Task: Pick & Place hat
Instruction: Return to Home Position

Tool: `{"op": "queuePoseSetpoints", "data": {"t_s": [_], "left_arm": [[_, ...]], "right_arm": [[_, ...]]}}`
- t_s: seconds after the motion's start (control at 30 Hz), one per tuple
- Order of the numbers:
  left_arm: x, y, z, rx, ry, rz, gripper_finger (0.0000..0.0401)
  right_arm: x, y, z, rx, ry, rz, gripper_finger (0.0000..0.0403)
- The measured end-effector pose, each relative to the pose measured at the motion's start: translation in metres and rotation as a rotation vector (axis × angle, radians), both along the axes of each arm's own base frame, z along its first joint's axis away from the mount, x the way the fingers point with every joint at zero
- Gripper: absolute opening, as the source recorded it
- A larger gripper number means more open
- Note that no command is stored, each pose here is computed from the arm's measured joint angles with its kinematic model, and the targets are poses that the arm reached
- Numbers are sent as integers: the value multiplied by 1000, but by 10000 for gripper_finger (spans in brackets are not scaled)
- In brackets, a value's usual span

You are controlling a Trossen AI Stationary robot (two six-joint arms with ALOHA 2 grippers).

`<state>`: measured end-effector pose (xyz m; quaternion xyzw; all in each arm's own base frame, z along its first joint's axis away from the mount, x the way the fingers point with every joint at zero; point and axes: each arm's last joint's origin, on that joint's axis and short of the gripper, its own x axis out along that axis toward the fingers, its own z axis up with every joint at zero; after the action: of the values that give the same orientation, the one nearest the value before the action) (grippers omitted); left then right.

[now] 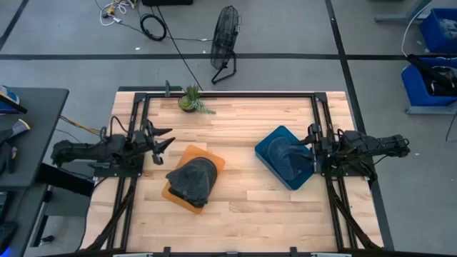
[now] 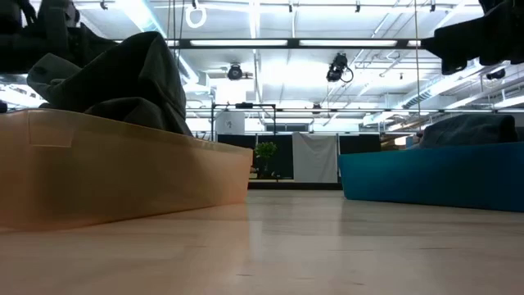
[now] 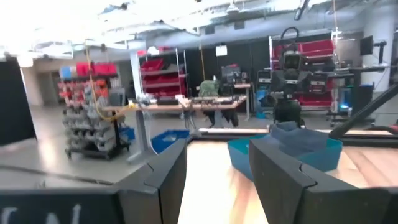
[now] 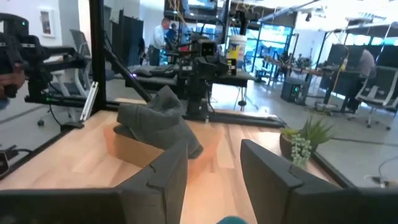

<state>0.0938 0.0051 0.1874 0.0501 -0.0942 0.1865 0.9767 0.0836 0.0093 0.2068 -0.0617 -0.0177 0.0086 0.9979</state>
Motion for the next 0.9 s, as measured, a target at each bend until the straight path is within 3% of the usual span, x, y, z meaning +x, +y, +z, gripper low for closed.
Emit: {"op": "queuePoseSetpoints", "data": {"t_s": [0.37,0.9], "left_arm": [[2,6,-12,-199,44,8,177],[2,6,-12,-200,43,9,177]], "right_arm": [[12,2,-31,20,-52,-1,152],[12,2,-35,70,-8,0,152]]}}
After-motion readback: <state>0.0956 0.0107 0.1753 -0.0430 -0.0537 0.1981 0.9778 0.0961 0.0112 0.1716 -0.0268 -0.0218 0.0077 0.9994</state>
